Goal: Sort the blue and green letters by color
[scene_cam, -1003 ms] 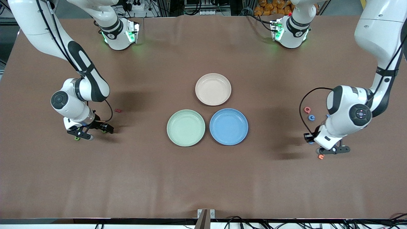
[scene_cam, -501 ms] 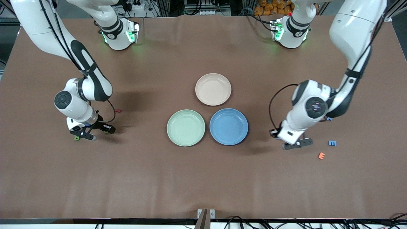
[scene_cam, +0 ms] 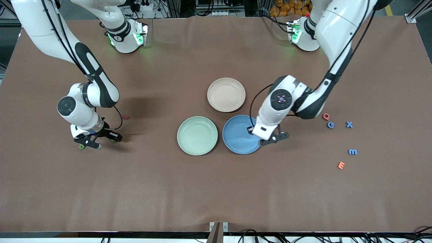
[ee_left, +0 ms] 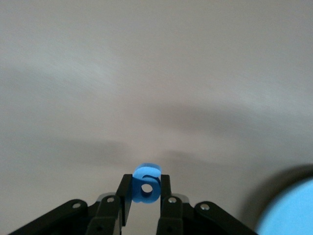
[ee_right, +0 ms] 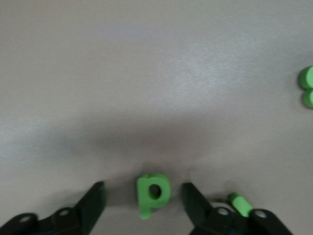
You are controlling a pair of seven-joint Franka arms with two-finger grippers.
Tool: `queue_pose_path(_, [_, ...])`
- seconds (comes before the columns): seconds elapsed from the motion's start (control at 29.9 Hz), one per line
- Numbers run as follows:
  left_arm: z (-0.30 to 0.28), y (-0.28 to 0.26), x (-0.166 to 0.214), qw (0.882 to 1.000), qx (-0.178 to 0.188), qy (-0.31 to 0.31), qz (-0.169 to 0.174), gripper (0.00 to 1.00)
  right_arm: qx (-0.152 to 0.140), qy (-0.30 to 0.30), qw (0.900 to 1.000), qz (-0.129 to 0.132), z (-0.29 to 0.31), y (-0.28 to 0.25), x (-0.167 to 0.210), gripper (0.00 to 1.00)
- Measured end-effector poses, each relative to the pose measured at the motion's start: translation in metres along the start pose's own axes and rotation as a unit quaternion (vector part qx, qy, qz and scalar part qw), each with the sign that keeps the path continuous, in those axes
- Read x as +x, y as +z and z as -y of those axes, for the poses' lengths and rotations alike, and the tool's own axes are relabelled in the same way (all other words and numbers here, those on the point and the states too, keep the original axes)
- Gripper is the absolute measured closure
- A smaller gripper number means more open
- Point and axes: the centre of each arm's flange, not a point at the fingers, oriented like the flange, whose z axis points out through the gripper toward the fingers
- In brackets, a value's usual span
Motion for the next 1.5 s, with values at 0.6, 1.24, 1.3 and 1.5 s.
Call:
queue_pose_path(0.6, [0.001, 0.013, 0.005, 1.000, 0.026, 0.009, -0.011, 0.00, -0.007, 0.017, 0.999, 0.035, 0.025, -0.068, 0.048, 0.65])
queue_pose_path(1.24, [0.114, -0.023, 0.077, 0.993, 0.080, 0.089, -0.012, 0.00, 0.017, 0.068, 0.997, 0.021, 0.220, -0.085, -0.012, 0.65])
queue_pose_path(1.3, [0.130, -0.027, 0.081, 0.992, 0.084, 0.098, -0.010, 0.00, 0.017, 0.072, 0.997, 0.024, 0.244, -0.087, -0.023, 0.65])
queue_pose_path(1.5, [0.161, -0.031, 0.081, 0.988, 0.093, 0.122, -0.003, 0.00, 0.021, 0.091, 0.995, 0.028, 0.304, -0.091, -0.047, 0.65])
